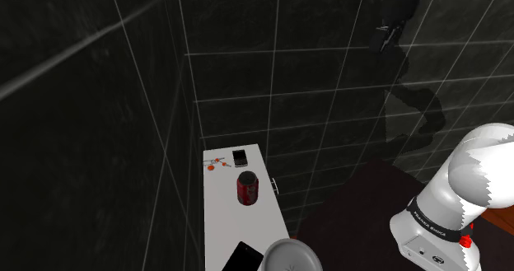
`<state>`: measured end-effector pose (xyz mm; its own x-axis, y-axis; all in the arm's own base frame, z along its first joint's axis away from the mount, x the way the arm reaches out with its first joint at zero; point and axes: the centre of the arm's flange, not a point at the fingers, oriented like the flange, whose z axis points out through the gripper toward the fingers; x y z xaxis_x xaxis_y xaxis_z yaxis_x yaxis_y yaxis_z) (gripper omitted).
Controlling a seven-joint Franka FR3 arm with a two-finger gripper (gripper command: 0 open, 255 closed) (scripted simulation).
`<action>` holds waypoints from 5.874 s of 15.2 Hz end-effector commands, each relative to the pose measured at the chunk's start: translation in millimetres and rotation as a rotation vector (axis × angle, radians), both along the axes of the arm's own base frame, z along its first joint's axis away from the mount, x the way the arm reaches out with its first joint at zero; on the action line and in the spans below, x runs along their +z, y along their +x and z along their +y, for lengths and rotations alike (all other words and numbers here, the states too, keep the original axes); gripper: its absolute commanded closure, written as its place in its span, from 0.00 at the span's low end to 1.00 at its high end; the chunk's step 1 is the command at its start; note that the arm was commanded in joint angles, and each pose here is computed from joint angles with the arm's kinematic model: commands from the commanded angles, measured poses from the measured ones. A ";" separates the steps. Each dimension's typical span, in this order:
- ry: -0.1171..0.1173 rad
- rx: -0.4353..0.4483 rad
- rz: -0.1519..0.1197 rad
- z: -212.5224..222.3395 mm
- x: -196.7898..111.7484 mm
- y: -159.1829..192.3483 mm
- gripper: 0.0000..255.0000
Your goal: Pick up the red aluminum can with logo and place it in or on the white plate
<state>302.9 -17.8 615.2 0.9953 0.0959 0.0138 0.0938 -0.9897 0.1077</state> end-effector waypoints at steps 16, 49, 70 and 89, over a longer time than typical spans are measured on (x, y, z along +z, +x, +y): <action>0.036 0.072 0.012 111.7 -147.8 59.1 0.00; 0.098 0.195 0.034 322.9 -428.5 136.0 0.00; 0.098 0.195 0.034 322.8 -415.7 136.0 1.00; 0.098 0.195 0.034 331.8 -336.1 84.3 1.00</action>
